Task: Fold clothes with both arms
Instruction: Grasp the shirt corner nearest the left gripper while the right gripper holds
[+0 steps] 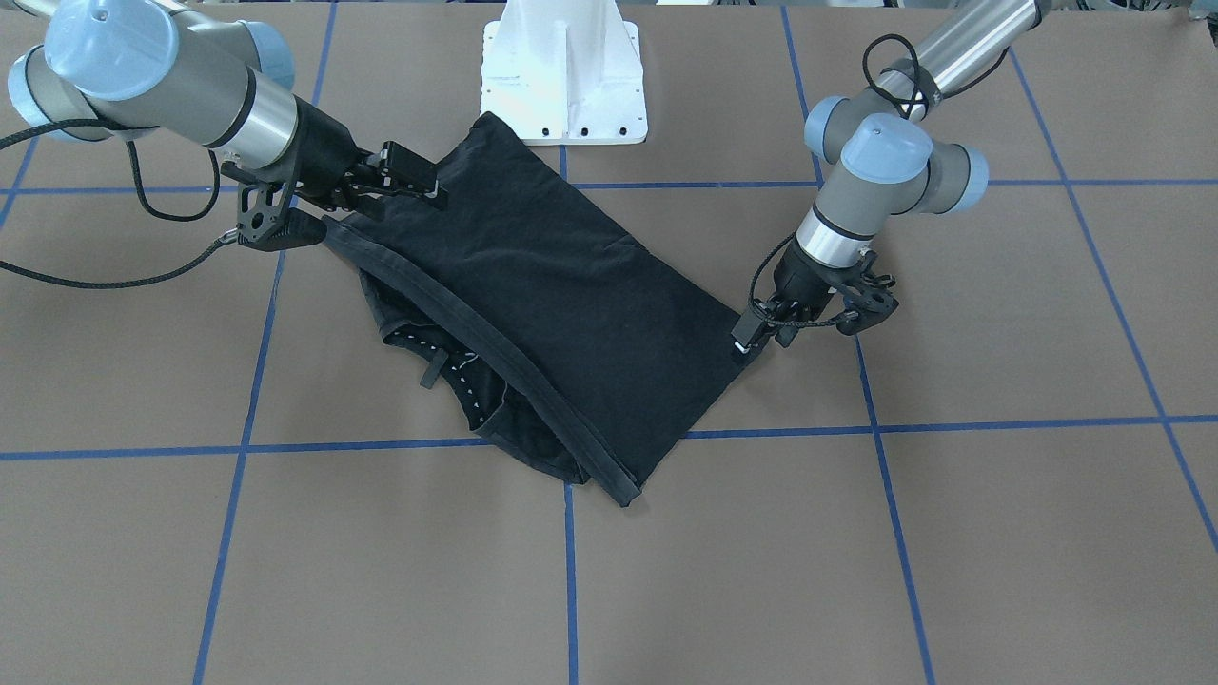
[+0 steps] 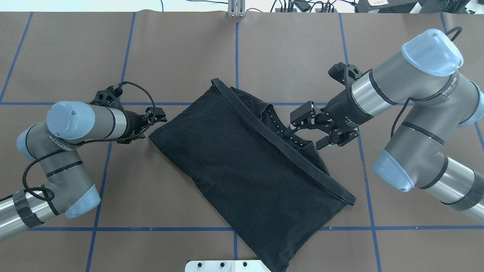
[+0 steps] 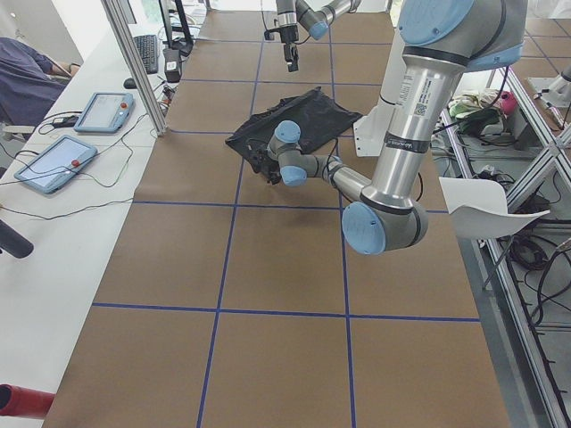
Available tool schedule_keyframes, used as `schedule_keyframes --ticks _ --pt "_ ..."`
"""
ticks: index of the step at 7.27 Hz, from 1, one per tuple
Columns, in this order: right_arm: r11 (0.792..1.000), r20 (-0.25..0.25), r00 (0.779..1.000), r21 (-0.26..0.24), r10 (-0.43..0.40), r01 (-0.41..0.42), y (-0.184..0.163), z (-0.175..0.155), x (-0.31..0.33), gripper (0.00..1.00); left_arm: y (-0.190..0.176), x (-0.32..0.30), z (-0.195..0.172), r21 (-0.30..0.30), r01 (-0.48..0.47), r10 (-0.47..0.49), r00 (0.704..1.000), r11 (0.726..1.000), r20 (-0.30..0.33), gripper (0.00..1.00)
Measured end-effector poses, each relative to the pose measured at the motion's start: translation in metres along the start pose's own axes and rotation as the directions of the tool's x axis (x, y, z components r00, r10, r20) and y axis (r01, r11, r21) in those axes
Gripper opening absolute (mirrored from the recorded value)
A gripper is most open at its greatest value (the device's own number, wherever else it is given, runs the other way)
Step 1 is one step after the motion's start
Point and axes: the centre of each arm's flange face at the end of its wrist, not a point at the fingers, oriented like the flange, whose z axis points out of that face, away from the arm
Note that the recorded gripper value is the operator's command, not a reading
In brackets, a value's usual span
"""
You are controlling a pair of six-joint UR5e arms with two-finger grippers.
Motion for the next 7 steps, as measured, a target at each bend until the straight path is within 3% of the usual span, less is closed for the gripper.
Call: schedule_keyframes --ticks 1,2,3,4,6,7 --pt "1.000 0.001 1.000 0.002 0.002 -0.002 -0.0006 -0.0011 -0.0002 1.00 0.0042 -0.0018 0.0022 -0.005 -0.004 0.004 1.000 1.000 0.005 0.93" --pt "1.000 0.001 1.000 0.003 0.003 -0.003 -0.0011 -0.0018 -0.0002 1.00 0.0067 -0.0021 0.0034 -0.009 -0.005 0.005 1.000 1.000 0.008 0.84" --pt "1.000 0.002 1.000 0.004 0.004 -0.004 -0.0017 -0.0027 0.0000 1.00 0.0079 -0.0013 0.0037 -0.011 -0.006 0.006 1.000 1.000 0.008 0.67" --pt "1.000 0.002 1.000 0.005 0.004 -0.004 -0.0023 -0.0037 0.0003 1.00 0.0084 0.0000 0.0031 -0.012 -0.007 0.007 1.000 1.000 0.006 0.57" --pt "1.000 0.003 1.000 0.003 0.006 -0.006 -0.0023 -0.0043 0.0004 1.00 0.0095 0.0015 0.0012 -0.013 -0.008 0.008 1.000 1.000 0.002 0.00" --pt "1.000 0.003 1.000 0.002 0.006 -0.006 -0.0024 -0.0045 0.0004 1.00 0.0101 0.0025 -0.0003 -0.013 -0.009 0.009 1.000 1.000 -0.002 0.00"
